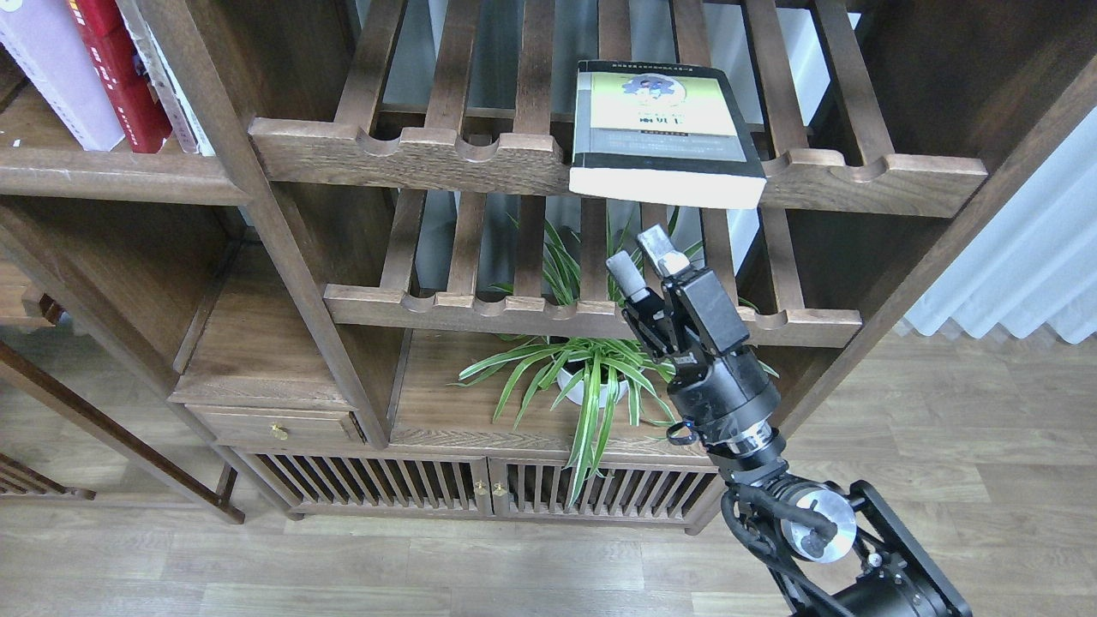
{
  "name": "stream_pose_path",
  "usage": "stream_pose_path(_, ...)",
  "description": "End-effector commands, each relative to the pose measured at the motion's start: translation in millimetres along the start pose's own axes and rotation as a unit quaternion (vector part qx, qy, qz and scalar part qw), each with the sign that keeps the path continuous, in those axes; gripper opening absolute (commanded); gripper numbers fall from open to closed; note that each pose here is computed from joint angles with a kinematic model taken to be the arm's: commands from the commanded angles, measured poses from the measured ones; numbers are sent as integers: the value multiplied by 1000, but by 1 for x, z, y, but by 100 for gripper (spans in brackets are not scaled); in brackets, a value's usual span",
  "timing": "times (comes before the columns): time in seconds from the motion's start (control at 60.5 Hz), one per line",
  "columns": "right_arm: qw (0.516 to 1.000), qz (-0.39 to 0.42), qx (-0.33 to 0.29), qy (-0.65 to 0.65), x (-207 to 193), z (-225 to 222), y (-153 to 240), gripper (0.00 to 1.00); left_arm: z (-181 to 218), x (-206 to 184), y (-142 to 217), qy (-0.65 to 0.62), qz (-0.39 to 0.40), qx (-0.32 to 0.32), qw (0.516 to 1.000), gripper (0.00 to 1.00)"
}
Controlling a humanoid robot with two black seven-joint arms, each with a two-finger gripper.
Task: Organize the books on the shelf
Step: 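Grasp the green-and-white book's lower edge with the right gripper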
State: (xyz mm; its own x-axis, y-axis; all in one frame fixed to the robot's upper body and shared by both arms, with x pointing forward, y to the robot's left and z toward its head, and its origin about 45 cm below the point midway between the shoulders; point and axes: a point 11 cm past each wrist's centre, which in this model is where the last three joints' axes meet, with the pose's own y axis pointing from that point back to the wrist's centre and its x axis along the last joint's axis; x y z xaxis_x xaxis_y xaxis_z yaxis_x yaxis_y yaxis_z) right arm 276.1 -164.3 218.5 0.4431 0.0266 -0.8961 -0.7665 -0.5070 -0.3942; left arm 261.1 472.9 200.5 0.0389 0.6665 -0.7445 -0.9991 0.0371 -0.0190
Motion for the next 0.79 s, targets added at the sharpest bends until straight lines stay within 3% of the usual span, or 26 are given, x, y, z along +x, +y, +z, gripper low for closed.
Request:
stream_pose_path(0.0, 1000, -1, 16, 11, -1, -13, 1, 95, 0, 0, 0, 0, 1, 1, 1000, 100)
stream_pose_path(0.777, 997, -44, 10, 55, -21, -40, -30, 96, -2, 2, 0, 2, 3, 1, 1000, 100)
